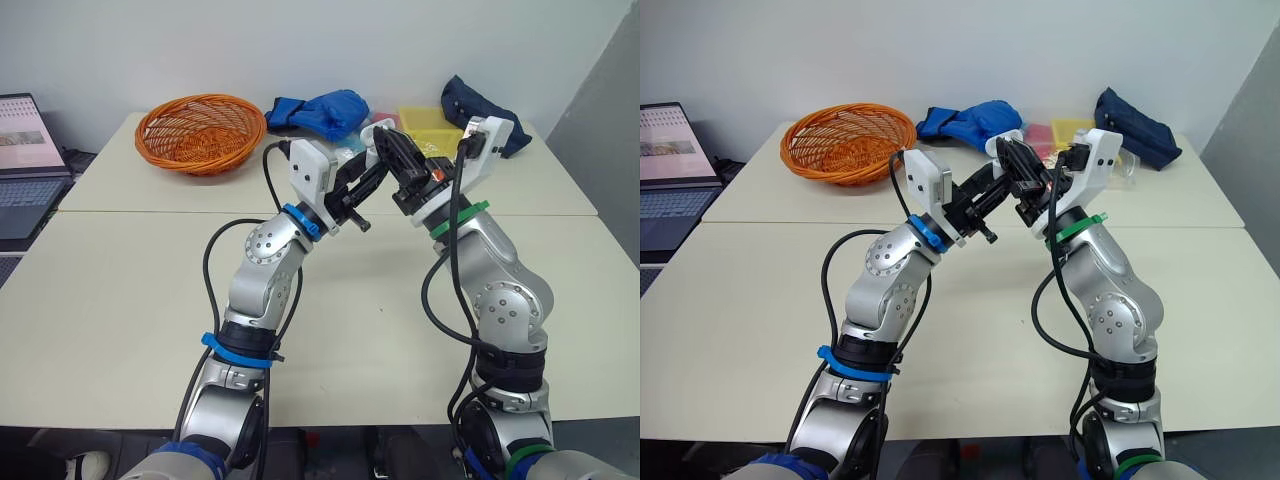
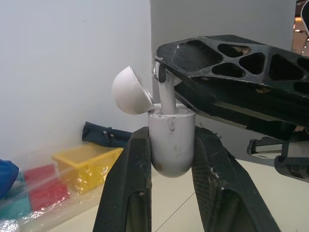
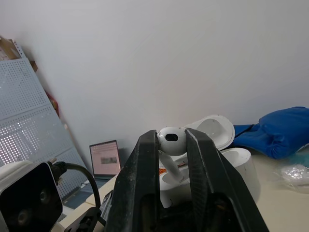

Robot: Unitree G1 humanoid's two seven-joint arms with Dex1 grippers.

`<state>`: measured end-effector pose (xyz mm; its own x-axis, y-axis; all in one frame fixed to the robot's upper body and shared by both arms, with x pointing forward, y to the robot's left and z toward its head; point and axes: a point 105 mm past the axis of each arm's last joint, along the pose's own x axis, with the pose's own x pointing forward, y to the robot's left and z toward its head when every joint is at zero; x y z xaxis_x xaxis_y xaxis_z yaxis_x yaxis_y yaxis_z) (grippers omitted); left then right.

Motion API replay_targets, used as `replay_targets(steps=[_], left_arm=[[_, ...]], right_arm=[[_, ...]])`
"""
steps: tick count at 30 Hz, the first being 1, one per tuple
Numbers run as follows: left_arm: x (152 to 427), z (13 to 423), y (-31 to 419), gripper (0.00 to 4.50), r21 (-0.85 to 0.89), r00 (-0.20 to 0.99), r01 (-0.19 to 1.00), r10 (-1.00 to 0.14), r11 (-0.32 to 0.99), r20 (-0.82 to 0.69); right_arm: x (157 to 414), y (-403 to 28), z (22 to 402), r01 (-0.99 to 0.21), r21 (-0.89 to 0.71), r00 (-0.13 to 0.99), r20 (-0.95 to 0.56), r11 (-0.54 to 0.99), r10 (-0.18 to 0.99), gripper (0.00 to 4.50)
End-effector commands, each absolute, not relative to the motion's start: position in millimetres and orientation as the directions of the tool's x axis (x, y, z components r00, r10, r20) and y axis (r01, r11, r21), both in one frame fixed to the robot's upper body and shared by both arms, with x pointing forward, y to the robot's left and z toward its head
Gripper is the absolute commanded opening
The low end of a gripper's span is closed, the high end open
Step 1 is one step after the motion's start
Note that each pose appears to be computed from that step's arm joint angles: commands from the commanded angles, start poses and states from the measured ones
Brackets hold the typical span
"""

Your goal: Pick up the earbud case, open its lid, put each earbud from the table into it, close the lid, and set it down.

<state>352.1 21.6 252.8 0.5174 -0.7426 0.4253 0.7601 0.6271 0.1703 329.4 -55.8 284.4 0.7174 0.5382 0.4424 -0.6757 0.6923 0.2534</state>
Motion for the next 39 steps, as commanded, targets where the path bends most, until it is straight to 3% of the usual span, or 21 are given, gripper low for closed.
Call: replay_targets(steps=[1,39], left_arm=[[335,287,14,0.75,0.246,0.418,0.759,-0.741,0.603,0.526],[338,293,16,0.75,0.253,0.423,0.742,-0.726,0.621,0.543]], right_arm=[[328,-50,278,-0.683,0.236,0.714,0.414,0.692,0.564,0.41],[335,-66,260,-0.604,0.151,0.777,0.332,0.782,0.535,0.41]])
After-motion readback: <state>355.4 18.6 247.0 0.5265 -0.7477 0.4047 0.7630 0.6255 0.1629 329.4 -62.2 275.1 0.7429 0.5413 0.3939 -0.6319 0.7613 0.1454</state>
